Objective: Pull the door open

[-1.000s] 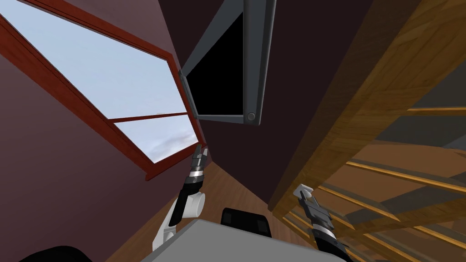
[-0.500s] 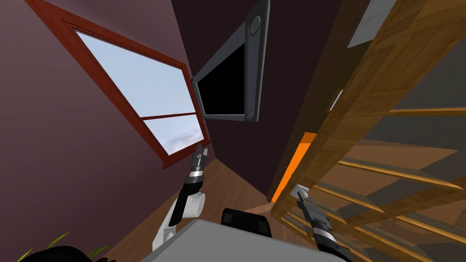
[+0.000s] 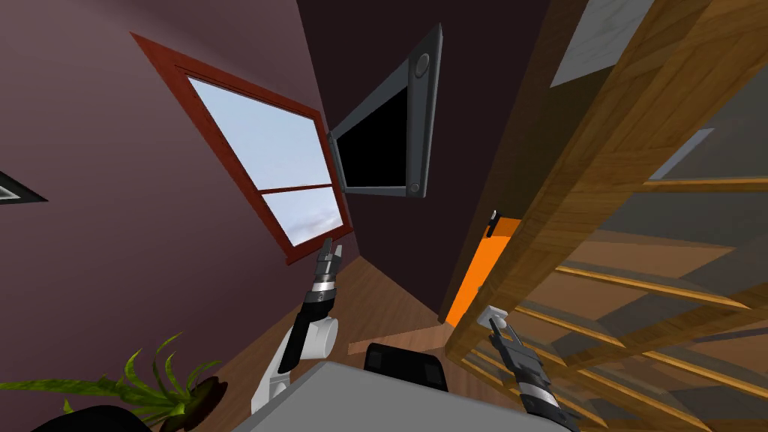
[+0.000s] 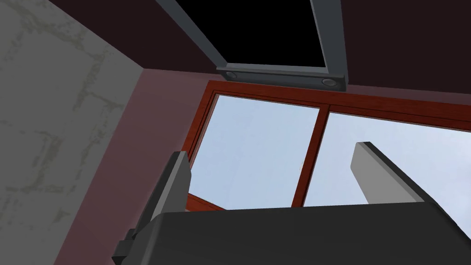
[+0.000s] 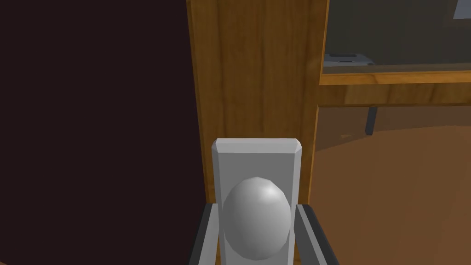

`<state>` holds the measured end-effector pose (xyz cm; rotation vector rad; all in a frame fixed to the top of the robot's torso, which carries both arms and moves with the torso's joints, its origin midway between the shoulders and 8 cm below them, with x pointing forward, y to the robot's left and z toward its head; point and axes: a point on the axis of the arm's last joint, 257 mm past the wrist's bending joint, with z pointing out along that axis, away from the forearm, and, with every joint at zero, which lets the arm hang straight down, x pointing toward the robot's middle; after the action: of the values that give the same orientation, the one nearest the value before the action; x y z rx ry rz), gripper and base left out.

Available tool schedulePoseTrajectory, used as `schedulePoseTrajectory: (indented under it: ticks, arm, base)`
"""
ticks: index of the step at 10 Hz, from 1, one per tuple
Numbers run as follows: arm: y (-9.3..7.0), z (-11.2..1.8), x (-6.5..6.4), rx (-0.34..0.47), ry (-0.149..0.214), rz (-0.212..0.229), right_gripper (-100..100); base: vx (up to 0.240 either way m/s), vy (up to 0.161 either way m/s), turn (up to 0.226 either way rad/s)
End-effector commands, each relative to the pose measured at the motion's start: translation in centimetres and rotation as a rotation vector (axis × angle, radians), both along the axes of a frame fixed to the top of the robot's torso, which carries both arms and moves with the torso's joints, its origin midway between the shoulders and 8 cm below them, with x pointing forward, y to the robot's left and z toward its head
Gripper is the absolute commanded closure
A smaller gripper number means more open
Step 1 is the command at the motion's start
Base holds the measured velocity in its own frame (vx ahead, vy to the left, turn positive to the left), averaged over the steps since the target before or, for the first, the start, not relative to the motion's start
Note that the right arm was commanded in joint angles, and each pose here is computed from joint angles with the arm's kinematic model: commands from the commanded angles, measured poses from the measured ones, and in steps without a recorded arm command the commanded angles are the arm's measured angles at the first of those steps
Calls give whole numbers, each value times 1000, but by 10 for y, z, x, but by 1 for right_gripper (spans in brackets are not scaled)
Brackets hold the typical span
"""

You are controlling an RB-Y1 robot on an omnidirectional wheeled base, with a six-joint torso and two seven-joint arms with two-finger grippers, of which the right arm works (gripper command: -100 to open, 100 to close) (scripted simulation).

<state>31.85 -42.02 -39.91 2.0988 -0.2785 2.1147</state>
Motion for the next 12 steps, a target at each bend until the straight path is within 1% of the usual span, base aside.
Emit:
schedulePoseTrajectory:
  ticks: [1, 3, 4, 5, 7, 10, 11, 12]
  arm:
    - [5, -1, -8, 2, 3, 32, 100]
    - [9, -1, -14, 4, 3, 62, 100]
    - [6, 0, -11, 0, 1, 52, 100]
    - [10, -2, -19, 2, 5, 77, 100]
    - [11, -2, -26, 2, 4, 100, 100]
    - [15, -1, -41, 3, 4, 150, 100]
    - [14, -1, -37, 0, 3, 141, 100]
    - [15, -3, -43, 4, 8, 161, 100]
  base:
    - [-253, -6, 140]
    - [-243, -8, 87]
    - [-121, -8, 23]
    - [-152, -1, 129]
    - [-255, -40, 146]
    - [-287, -39, 147]
    - [-124, -11, 28]
    - [-206, -17, 186]
